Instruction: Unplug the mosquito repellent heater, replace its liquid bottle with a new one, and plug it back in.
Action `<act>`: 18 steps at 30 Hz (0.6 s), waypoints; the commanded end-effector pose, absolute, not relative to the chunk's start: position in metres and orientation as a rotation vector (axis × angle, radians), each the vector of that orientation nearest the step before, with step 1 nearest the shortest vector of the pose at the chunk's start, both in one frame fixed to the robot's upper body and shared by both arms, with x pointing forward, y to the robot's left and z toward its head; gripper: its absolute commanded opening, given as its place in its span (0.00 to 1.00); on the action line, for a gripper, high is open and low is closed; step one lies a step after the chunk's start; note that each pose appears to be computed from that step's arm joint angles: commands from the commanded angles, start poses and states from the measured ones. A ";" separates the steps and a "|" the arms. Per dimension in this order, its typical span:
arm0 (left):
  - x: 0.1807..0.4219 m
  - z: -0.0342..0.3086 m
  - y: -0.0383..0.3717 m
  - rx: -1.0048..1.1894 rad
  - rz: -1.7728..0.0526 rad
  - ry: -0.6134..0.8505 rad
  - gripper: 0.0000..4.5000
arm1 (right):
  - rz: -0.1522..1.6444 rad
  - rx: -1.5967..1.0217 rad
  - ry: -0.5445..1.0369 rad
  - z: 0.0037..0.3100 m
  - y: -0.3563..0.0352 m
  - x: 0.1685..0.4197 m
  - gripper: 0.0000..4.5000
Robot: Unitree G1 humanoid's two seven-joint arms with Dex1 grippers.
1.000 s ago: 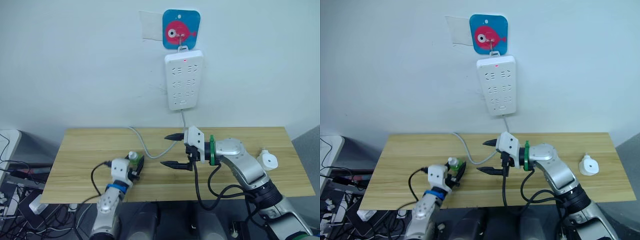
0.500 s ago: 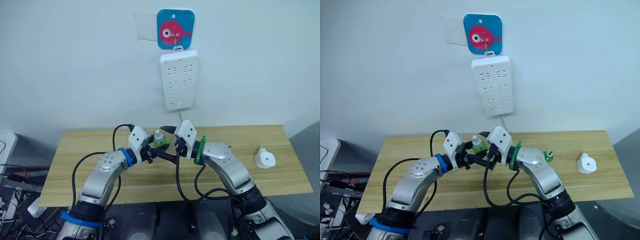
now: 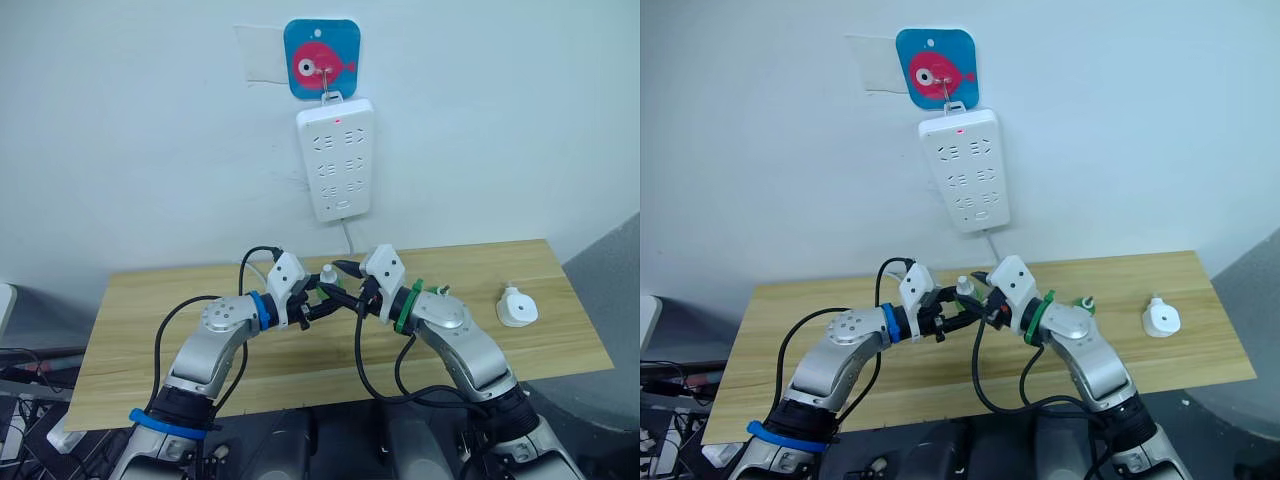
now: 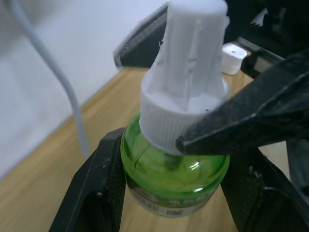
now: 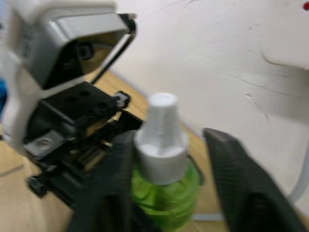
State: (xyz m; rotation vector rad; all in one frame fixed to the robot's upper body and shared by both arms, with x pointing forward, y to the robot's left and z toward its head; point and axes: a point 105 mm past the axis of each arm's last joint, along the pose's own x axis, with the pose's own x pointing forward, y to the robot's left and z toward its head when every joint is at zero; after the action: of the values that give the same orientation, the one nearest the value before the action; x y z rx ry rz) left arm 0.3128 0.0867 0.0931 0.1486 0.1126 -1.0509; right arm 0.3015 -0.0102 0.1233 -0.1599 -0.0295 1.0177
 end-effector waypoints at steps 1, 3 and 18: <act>0.307 0.105 0.082 0.159 -1.089 0.058 0.51 | 0.975 -0.174 -0.048 0.128 -0.022 0.307 0.23; 0.307 0.106 0.083 0.158 -1.086 0.058 0.51 | 0.986 -0.181 -0.049 0.127 -0.021 0.308 0.23; 0.253 0.108 0.082 0.365 -1.670 -0.003 0.51 | 1.709 -0.290 -0.067 0.150 -0.012 0.248 0.23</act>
State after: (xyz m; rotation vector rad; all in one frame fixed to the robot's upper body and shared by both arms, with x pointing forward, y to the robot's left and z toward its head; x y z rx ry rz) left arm 0.2704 0.0889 0.1037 0.3298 0.0430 -1.4890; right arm 0.2642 -0.0170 0.1389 -0.2966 -0.0129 1.5548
